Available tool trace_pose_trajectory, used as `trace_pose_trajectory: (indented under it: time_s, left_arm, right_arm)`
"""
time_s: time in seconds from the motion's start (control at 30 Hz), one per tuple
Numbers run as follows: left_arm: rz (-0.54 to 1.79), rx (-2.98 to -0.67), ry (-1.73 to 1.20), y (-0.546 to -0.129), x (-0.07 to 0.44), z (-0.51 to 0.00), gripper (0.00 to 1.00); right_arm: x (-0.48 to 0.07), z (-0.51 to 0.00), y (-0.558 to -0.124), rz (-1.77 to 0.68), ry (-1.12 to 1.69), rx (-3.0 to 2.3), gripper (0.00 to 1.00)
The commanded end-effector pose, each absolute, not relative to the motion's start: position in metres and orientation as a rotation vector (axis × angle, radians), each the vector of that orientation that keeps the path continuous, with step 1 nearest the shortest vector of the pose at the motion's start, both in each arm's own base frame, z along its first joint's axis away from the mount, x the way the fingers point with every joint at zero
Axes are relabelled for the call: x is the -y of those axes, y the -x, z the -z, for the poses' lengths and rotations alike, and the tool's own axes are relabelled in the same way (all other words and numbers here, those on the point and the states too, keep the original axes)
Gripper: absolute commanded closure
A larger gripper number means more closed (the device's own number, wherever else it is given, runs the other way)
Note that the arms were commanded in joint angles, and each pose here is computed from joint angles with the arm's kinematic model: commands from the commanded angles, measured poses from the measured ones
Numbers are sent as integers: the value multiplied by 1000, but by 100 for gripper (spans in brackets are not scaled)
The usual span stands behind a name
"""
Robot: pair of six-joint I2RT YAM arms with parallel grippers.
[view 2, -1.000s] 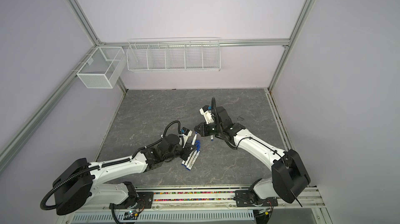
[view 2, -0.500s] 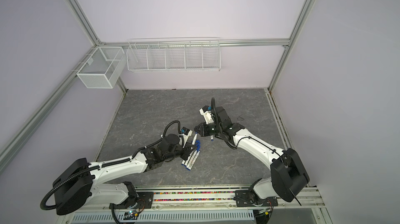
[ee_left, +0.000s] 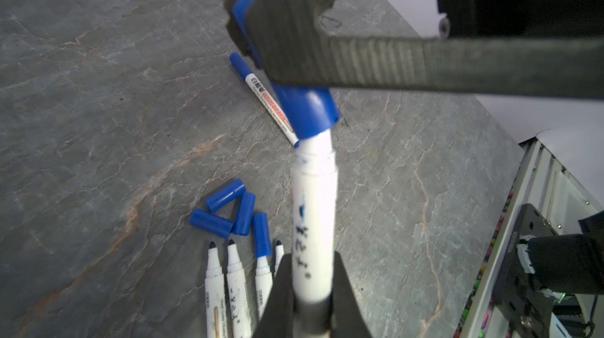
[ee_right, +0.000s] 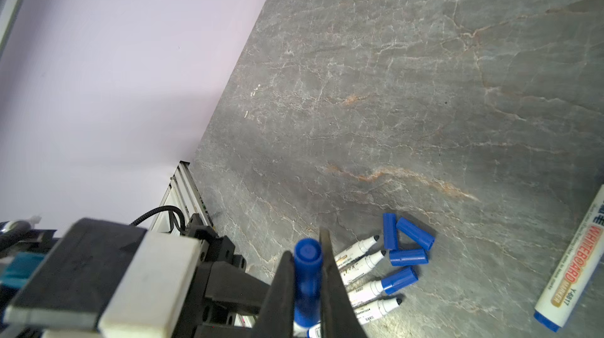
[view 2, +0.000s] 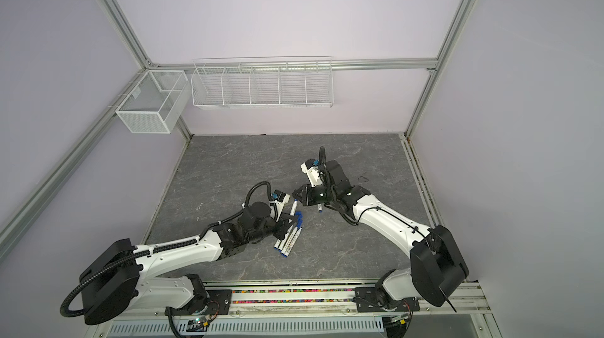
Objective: Insert the pens into the pen caps
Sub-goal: 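Press the blue cap down over the marker with the right gripper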
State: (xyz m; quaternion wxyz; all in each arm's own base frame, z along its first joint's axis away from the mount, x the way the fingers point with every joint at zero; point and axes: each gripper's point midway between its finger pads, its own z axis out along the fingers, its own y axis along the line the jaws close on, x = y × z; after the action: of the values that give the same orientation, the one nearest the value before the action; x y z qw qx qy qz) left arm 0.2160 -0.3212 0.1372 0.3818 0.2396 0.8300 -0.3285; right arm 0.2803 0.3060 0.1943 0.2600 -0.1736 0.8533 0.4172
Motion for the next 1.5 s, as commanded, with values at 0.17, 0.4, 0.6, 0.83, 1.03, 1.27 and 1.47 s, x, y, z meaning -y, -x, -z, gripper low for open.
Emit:
trace_pose_trajectory:
  time_s: [0.17,0.4,0.6,0.83,1.03,1.27,1.47]
  left_arm:
    - [1149,-1835,-410,-249,332,-238,100]
    - [1166,-1781,-403,-256,331,-260,100]
    - [1143,-1799,-423,-255,331,-253,100]
    - [1159,-1782,-442,-252,331,-259,100]
    - [1206,-1753,-459,-247,334,-268,100]
    - [1197,-1745,-487,-243,332,-276,100]
    - [1071,-1759,-533,-247,323,-277,100]
  right_arm:
    - [-305,-211,-251,-1204,623,-2277,89]
    - [-306,-218,-212,-1379,795,-2308,89]
    - [-302,-208,-190,-1486,838,-2380,89]
    - [-298,-209,-170,-1586,860,-2392,90]
    - [-292,-212,-159,-1609,860,-2387,90]
    - [-285,-206,-153,-1577,849,-2433,91]
    - [-279,-195,-150,-1464,904,-2512,91]
